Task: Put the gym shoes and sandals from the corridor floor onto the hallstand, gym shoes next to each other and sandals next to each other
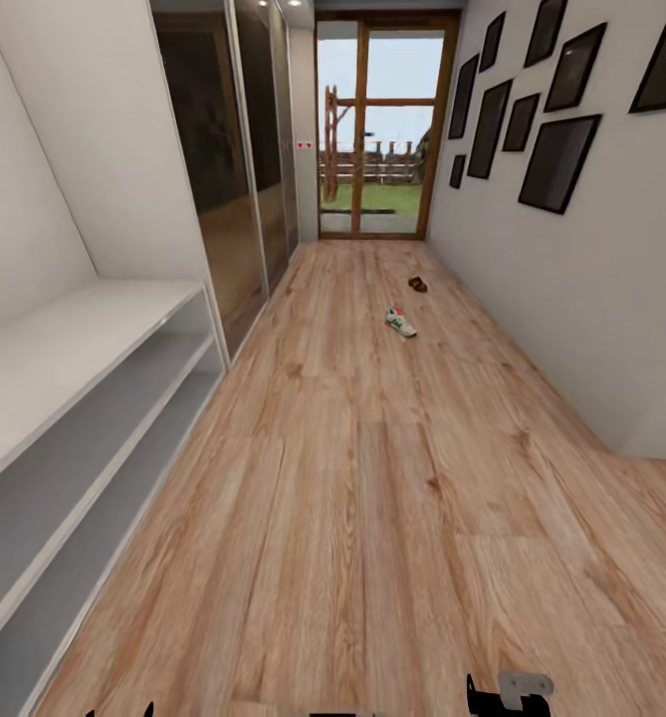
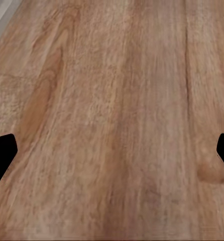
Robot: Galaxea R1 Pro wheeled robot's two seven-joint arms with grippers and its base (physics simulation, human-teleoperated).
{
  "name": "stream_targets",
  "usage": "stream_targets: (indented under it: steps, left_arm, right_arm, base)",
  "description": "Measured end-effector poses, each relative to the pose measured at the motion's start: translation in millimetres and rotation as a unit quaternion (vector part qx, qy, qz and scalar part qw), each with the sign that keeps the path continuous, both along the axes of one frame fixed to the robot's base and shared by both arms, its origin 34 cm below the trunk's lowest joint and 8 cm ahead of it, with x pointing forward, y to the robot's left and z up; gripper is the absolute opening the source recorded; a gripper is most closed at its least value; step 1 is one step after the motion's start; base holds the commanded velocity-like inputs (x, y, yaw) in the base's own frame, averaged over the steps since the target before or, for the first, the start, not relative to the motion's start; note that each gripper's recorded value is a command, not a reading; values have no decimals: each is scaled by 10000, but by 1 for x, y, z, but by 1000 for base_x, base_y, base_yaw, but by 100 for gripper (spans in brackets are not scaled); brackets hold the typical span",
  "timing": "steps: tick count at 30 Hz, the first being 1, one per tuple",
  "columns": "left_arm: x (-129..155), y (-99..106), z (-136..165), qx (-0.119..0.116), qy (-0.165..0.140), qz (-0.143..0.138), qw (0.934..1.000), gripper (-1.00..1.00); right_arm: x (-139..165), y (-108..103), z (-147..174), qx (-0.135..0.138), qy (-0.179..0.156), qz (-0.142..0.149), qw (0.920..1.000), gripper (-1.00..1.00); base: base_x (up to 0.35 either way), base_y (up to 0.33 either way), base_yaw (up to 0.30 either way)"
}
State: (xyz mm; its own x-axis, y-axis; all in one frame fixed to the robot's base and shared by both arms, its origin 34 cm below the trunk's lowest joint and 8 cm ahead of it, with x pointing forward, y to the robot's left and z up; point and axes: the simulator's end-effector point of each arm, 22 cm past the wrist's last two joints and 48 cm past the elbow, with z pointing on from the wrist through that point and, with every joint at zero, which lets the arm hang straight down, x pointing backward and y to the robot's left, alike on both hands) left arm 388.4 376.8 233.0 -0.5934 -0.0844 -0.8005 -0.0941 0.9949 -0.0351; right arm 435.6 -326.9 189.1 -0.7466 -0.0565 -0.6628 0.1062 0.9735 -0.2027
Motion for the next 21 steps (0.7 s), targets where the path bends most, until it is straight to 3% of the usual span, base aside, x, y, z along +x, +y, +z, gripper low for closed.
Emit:
stream_targets:
  steps: [21]
  left_arm:
    - [0, 0, 0, 2, -6, -1, 10000, 100]
  right_arm:
    - [0, 0, 0, 0, 1, 0, 10000, 100]
  base:
    - [337, 0, 0]
